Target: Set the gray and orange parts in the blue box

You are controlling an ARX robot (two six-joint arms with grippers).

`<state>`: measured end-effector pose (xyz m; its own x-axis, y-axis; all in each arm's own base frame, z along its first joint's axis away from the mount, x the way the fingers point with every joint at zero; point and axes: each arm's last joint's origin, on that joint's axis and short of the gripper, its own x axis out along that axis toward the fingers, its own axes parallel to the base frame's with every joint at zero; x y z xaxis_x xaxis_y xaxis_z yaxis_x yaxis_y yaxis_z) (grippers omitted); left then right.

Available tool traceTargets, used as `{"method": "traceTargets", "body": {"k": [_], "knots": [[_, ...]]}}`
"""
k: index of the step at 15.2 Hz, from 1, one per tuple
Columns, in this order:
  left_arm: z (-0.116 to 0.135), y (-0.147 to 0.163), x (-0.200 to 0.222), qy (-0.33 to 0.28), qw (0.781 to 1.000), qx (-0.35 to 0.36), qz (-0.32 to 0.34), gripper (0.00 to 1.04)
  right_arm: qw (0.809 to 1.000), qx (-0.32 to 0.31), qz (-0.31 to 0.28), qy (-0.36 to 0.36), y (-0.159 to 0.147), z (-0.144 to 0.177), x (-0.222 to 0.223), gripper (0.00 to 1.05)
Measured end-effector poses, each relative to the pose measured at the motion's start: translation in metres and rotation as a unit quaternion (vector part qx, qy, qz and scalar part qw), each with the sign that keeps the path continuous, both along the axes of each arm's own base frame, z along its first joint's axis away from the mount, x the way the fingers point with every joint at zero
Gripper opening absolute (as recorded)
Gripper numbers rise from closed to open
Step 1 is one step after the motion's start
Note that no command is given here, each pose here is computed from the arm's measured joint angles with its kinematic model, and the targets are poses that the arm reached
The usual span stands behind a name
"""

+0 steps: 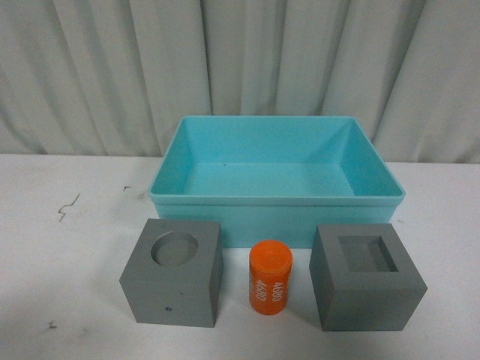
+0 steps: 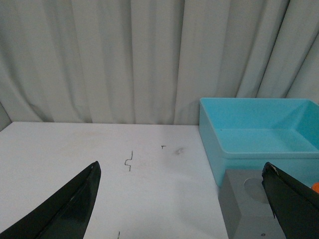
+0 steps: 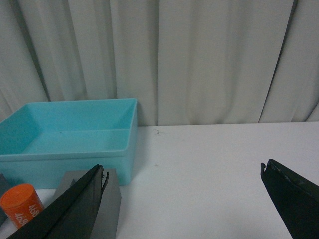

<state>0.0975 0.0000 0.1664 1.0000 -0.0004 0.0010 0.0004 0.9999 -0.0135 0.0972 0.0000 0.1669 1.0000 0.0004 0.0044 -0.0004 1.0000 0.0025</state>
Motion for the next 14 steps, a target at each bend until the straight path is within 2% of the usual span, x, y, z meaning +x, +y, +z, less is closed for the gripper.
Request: {"method": "traceTargets", "body": {"k": [14], "knots": [[0.0000,0.0000,0.0000,0.000,1.000,0.000,0.000,0.98,1.000,0.000,0.000,0.000,0.0000,0.0000,0.0000,0.98]]}}
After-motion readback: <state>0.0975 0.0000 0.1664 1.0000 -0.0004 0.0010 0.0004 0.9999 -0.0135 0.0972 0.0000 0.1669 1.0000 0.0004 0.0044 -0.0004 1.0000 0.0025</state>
